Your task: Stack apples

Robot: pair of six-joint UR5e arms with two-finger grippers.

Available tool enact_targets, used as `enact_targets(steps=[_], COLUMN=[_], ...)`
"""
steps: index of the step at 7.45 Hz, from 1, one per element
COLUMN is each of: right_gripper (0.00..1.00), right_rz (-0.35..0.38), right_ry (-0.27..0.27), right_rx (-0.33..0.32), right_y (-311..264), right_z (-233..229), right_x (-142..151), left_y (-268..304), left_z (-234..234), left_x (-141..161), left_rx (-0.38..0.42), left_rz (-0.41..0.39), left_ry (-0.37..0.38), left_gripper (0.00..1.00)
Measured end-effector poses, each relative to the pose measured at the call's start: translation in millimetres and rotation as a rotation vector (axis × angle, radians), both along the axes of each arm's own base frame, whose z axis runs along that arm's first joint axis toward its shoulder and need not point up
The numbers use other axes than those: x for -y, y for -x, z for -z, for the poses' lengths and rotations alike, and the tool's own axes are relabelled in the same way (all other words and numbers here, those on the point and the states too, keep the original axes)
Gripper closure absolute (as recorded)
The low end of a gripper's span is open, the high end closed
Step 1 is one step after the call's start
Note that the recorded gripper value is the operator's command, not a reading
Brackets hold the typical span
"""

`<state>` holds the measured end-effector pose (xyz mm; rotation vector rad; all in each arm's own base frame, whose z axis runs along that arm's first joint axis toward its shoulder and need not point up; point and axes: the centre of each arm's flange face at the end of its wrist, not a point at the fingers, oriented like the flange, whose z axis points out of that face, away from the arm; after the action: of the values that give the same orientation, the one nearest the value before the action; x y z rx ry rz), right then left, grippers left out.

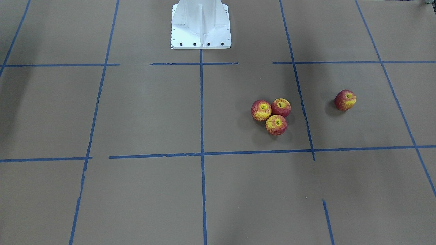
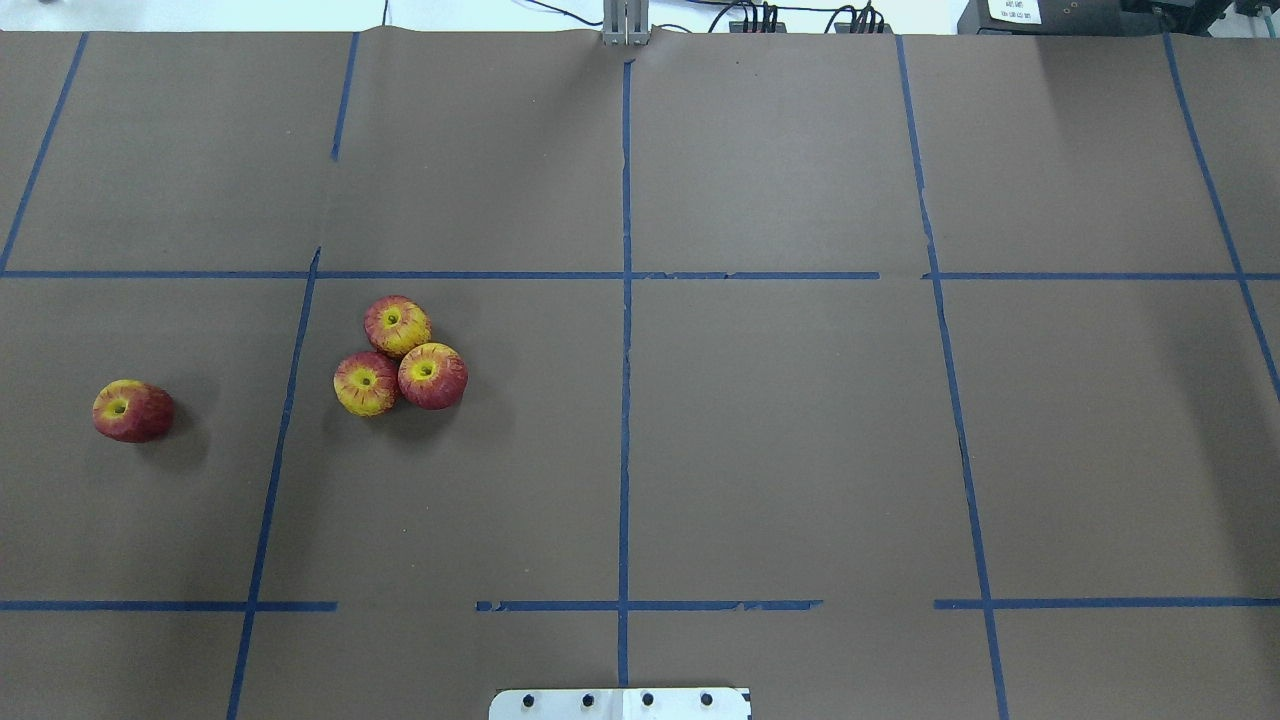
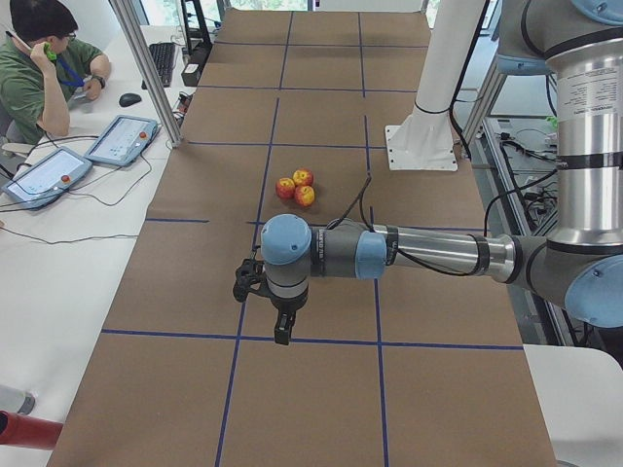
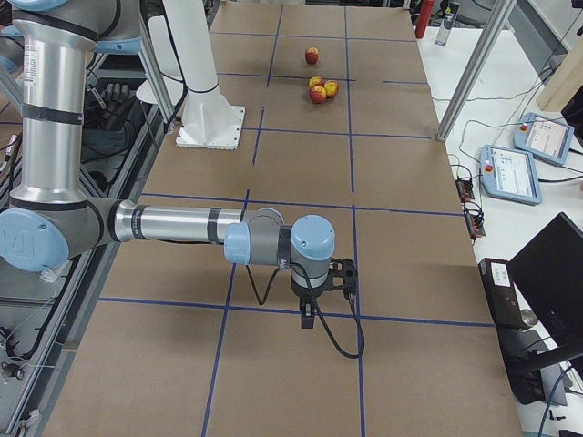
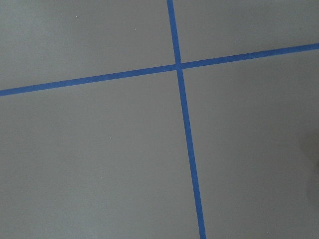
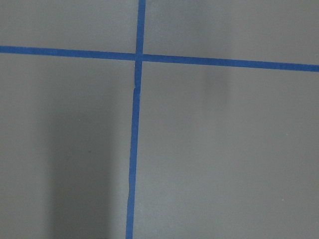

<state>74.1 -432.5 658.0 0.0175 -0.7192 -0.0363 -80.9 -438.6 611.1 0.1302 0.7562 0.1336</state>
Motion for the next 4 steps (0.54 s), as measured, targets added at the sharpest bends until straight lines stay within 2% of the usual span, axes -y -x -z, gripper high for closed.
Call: enact_targets(steps=[2, 4], right_gripper=[0.0, 0.0], right_rz=[0.0, 0.0], right_ry=[0.0, 0.0], right_rx=[0.0, 0.0], right_y=[0.0, 0.0], right_z=[0.0, 0.0], right_x=[0.0, 0.0], left_y=[-18.1, -75.2], left_z=[30.3, 51.9], left_x=[11.3, 21.5], left_rx=[-0.033, -0.083], left_rz=[0.031, 0.068], left_ry=[-0.068, -0.075], left_gripper=[0.0, 0.0])
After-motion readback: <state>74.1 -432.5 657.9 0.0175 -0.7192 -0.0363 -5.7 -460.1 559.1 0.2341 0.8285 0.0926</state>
